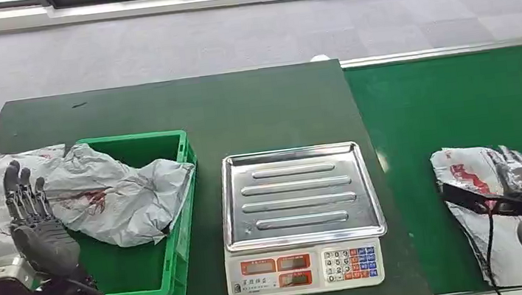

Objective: Moved the parcel from conveyor to table for the left to box.

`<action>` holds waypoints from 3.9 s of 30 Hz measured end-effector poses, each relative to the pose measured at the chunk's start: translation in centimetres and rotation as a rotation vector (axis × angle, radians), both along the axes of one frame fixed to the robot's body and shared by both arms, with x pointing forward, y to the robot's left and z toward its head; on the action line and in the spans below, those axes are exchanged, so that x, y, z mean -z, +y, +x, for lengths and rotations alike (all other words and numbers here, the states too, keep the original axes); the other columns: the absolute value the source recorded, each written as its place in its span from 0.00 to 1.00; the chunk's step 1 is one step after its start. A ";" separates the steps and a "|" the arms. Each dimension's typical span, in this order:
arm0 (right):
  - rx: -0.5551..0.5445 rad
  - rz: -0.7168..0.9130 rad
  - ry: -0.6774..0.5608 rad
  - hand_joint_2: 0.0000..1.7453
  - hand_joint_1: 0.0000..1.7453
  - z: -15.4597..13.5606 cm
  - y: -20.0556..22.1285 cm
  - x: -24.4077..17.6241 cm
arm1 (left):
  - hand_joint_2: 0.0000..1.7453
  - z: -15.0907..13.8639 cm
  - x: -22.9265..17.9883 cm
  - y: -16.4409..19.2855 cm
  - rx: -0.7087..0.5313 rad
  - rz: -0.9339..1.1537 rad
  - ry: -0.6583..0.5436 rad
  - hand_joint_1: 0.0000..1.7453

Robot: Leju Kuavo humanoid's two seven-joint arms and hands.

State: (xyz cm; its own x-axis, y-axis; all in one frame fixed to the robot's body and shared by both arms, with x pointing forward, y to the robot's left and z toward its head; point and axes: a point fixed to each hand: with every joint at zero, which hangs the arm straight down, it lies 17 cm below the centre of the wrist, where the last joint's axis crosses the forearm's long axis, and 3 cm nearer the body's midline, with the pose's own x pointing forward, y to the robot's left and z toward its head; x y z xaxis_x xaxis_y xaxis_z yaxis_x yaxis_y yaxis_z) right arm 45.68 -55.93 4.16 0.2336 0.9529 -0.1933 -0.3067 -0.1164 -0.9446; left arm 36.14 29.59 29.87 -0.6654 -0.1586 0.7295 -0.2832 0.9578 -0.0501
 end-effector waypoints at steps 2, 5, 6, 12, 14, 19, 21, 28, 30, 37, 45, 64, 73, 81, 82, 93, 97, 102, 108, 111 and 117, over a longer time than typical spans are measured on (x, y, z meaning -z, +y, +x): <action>0.041 0.025 0.025 1.00 0.00 -0.8 -1.3 1.1 | 0.00 0.0 0.0 -0.2 0.000 0.013 0.001 0.00; 0.080 0.074 0.072 1.00 0.00 -2.2 -2.2 3.4 | 0.00 0.2 0.1 -0.6 0.004 0.026 0.011 0.00; 0.087 0.092 0.085 1.00 0.00 -2.6 -2.1 4.1 | 0.00 0.3 0.2 -0.7 0.007 0.032 0.015 0.00; 0.115 0.195 0.189 1.00 0.00 -4.5 0.3 8.4 | 0.00 0.8 0.4 -1.3 0.012 0.054 0.031 0.00; 0.109 0.229 0.211 1.00 0.00 -4.6 1.5 9.2 | 0.00 0.8 0.5 -1.3 0.010 0.061 0.035 0.00; 0.100 0.281 0.223 1.00 0.00 -3.9 3.7 10.0 | 0.00 1.0 0.8 -1.3 0.006 0.066 0.044 0.00; 0.083 0.305 0.218 1.00 0.00 -3.6 4.7 10.2 | 0.00 1.0 0.8 -1.3 0.004 0.067 0.044 0.00; -0.031 0.454 0.270 1.00 1.00 -3.4 11.2 12.2 | 0.00 1.3 1.1 -1.3 0.004 0.072 0.055 0.00; -0.090 0.436 0.312 1.00 1.00 -3.4 12.6 12.5 | 0.00 1.5 1.2 -1.4 0.006 0.071 0.056 0.00; -0.203 0.369 0.378 1.00 1.00 -1.6 15.2 11.9 | 0.00 2.0 1.9 -1.3 0.012 0.058 0.061 0.00; -0.260 0.333 0.418 1.00 1.00 -1.3 16.5 12.1 | 0.00 2.8 1.9 -1.3 0.016 0.052 0.063 0.00; -0.243 0.348 -0.362 1.00 1.00 5.7 18.4 -4.5 | 0.00 -0.7 2.2 -0.7 -0.010 0.044 0.041 0.00; -0.257 0.393 -0.570 1.00 1.00 5.3 18.4 -12.0 | 0.00 -0.8 1.9 -0.7 -0.010 0.041 0.032 0.00; -0.264 0.402 -0.601 1.00 1.00 5.1 18.7 -13.1 | 0.00 -0.8 1.9 -0.7 -0.010 0.041 0.032 0.00; -0.270 0.402 -0.606 1.00 1.00 5.0 18.7 -13.2 | 0.00 -0.8 1.9 -0.7 -0.010 0.041 0.032 0.00; -0.216 0.436 -0.684 1.00 1.00 3.2 16.2 -14.6 | 0.00 -1.0 1.7 -0.5 -0.018 0.033 0.035 0.00; -0.287 0.457 -0.737 1.00 1.00 3.2 17.1 -16.6 | 0.00 -0.8 1.7 -0.7 0.003 0.025 0.038 0.00; -0.457 0.547 -0.842 1.00 1.00 5.6 24.7 -21.7 | 0.00 0.6 0.7 -1.2 0.029 0.005 0.014 0.00; -0.541 0.637 -0.855 1.00 1.00 6.5 31.0 -23.2 | 0.00 1.3 0.7 -1.6 0.040 -0.008 0.017 0.00; -0.594 0.688 -0.842 1.00 1.00 6.4 33.1 -23.4 | 0.00 1.5 0.8 -1.7 0.045 -0.007 0.020 0.00; -0.694 0.774 -0.801 1.00 1.00 5.1 39.4 -22.7 | 0.00 2.5 0.2 -2.7 0.069 -0.009 0.010 0.00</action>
